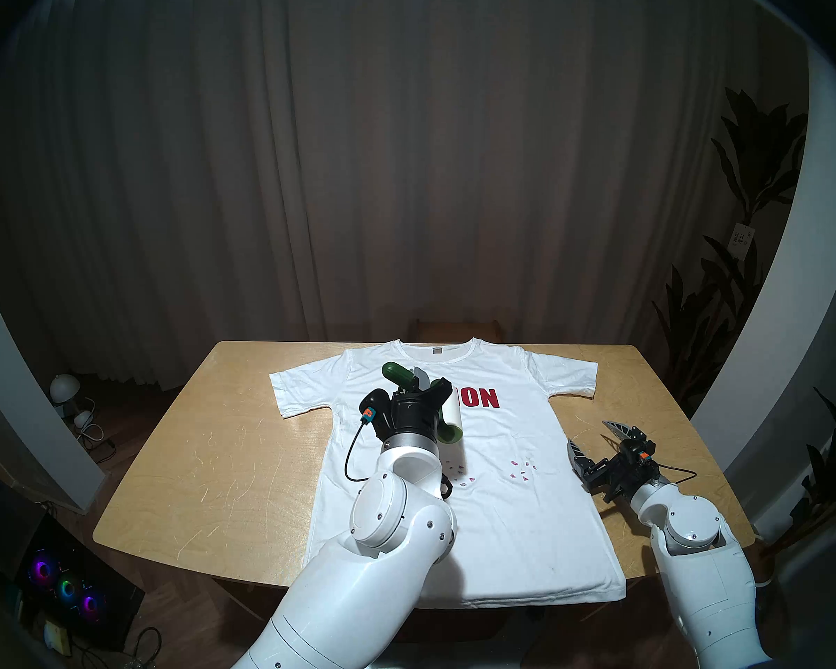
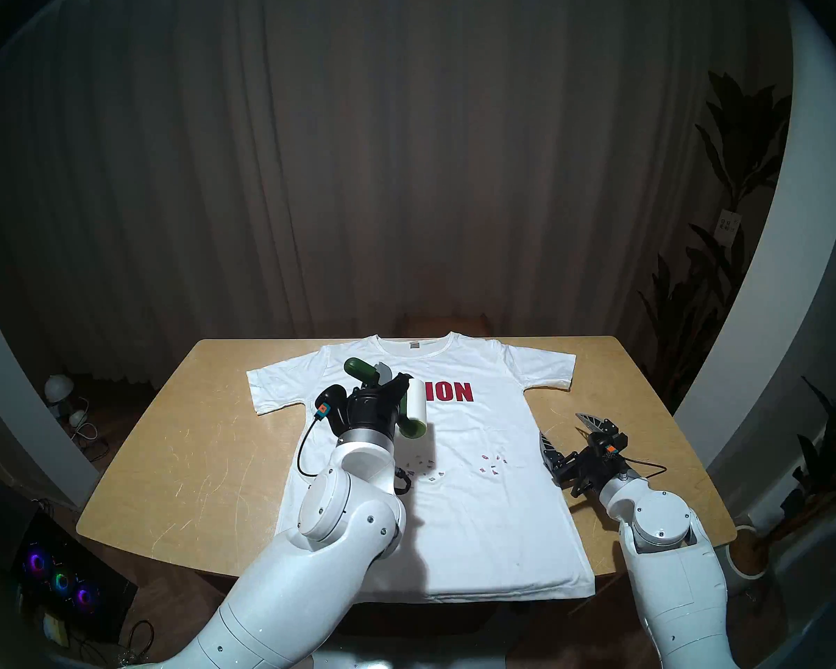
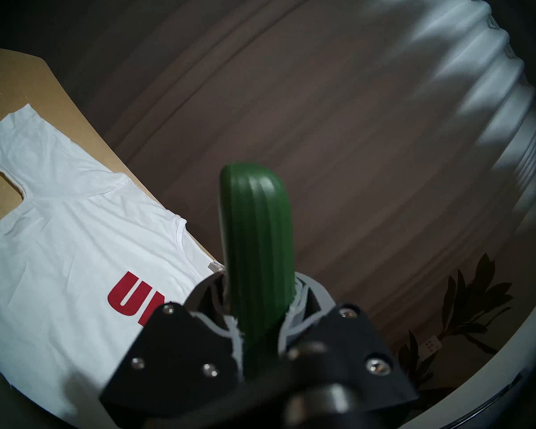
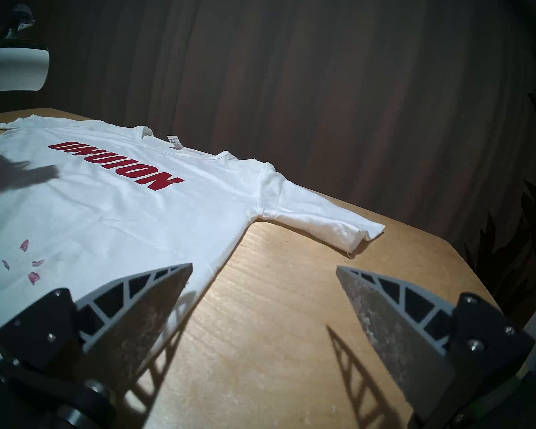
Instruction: Use the fur roller to clean a top
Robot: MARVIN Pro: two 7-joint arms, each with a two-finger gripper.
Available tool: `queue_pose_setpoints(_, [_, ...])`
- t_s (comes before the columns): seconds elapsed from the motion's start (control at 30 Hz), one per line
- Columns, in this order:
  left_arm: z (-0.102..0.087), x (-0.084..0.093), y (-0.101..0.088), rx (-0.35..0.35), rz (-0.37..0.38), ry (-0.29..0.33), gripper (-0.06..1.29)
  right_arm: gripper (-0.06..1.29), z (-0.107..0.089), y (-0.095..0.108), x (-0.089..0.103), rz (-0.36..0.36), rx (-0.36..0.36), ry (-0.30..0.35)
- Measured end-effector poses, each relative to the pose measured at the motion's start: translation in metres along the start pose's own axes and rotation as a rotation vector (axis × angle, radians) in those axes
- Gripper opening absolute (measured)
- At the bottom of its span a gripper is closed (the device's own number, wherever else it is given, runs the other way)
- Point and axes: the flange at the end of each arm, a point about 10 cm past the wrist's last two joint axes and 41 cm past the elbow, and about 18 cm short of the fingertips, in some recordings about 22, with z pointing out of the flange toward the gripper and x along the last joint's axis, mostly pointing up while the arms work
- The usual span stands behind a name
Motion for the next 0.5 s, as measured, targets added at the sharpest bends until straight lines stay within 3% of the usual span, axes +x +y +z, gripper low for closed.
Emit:
queue_pose_setpoints(0.3, [-0.012, -0.014, 0.009, -0.051, -0.007, -0.004, 0.12, 1.23, 0.006, -0.007, 0.002, -0.023, -0.016, -0.004])
queue_pose_setpoints(0.5, [-0.013, -0.029, 0.005, -0.048, -0.007, -0.025, 0.12, 1.23, 0.005, -0.006, 0.002, -0.043, -0.027, -0.010])
